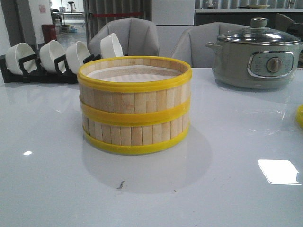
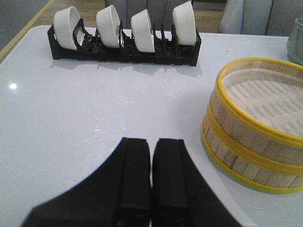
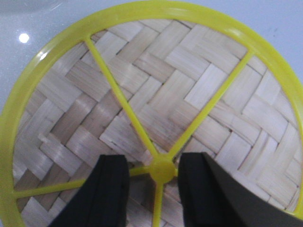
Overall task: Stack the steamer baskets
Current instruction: 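Lower the right gripper onto the centre hub of the woven lid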
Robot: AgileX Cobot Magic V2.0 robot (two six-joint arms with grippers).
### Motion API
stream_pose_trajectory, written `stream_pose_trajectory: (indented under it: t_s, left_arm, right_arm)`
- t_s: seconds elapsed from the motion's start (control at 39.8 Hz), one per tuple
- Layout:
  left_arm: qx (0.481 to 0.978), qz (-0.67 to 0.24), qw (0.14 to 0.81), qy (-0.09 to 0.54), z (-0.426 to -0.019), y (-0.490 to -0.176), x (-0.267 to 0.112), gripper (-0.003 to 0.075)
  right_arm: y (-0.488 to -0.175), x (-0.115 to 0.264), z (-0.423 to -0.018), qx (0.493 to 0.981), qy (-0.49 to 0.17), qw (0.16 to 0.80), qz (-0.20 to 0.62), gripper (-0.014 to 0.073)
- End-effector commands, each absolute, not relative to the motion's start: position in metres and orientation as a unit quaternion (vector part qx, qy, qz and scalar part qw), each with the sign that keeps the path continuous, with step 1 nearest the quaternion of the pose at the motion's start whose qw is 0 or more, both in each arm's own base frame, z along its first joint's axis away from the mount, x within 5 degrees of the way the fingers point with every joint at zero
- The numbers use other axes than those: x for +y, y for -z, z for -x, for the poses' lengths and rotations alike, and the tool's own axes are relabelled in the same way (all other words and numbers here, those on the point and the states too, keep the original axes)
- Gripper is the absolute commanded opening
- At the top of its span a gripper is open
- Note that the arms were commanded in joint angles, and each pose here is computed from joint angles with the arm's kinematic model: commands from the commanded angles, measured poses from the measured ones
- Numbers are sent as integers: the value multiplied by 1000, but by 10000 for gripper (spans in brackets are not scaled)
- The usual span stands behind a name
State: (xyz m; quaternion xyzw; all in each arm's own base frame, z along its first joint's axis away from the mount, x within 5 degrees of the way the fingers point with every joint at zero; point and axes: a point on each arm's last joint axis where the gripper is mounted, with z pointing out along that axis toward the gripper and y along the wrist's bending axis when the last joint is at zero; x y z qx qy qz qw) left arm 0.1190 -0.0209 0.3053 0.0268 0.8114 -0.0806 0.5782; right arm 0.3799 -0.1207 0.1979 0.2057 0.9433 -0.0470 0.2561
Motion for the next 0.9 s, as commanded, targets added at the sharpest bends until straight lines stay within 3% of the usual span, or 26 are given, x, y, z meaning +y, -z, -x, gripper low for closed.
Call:
stream_pose_trajectory:
  t_s: [0.0,0.88]
  left_arm:
    - [777,-23,622,89,-121,-322,-21,95]
    - [777,-23,622,89,-121,-322,-21,95]
  right_arm:
    - [-230,-125,-382,926,55,313,-203,364]
    - [-226,-128,-384,924,50,316,-211,364]
